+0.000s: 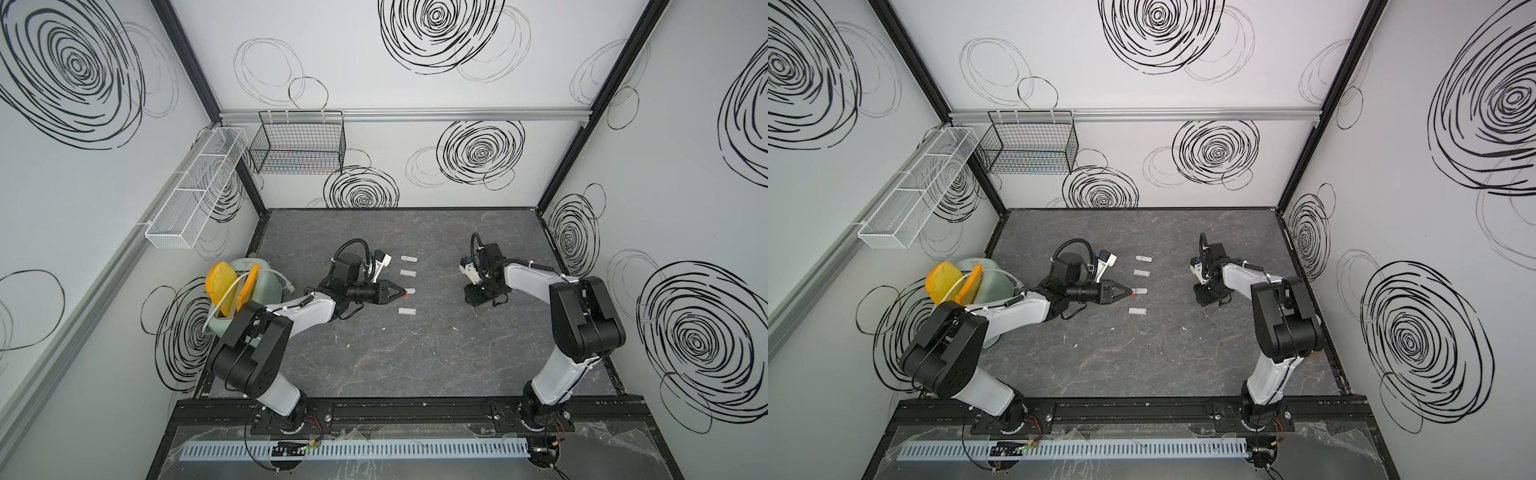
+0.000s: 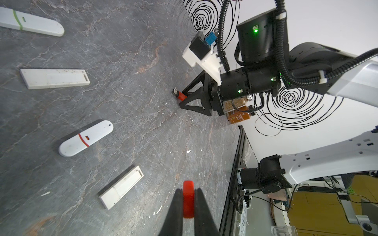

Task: Close the usb drive cover
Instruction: Pick up the USB drive from the center of the board.

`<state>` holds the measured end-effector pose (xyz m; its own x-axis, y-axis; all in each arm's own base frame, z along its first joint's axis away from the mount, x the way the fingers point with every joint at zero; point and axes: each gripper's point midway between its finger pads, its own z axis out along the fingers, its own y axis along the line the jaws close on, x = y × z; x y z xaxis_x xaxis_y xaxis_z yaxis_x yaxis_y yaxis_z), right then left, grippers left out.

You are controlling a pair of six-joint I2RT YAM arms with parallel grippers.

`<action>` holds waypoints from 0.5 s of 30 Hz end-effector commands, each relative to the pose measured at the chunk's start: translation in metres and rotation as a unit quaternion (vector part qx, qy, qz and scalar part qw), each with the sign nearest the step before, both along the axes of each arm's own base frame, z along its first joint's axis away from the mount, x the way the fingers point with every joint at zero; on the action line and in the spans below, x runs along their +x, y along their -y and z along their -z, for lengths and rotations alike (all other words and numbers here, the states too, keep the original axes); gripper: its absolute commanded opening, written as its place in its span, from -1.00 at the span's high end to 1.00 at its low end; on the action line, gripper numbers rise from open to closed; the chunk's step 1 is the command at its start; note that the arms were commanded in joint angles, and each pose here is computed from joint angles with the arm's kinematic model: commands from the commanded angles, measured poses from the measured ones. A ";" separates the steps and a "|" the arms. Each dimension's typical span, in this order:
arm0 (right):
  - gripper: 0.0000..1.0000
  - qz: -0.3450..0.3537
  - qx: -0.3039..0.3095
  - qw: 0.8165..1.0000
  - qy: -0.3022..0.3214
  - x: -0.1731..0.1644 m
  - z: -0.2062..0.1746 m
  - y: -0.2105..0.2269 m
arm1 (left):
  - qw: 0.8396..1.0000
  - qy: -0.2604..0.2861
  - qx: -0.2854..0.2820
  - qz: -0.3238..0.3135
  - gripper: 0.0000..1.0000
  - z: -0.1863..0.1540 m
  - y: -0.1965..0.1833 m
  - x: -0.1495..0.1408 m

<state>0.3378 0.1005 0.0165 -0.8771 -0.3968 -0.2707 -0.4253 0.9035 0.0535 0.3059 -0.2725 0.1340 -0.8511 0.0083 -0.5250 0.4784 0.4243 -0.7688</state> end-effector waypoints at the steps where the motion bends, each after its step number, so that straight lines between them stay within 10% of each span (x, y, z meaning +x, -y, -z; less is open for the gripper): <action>1: 0.17 0.003 0.000 1.000 -0.027 -0.006 0.005 0.000 | 1.000 0.025 -0.005 0.000 1.00 -0.010 -0.002 0.001; 15: 0.50 -0.010 -0.044 0.998 -0.053 -0.011 0.025 0.004 | 1.000 0.021 -0.003 0.000 1.00 -0.010 -0.002 0.002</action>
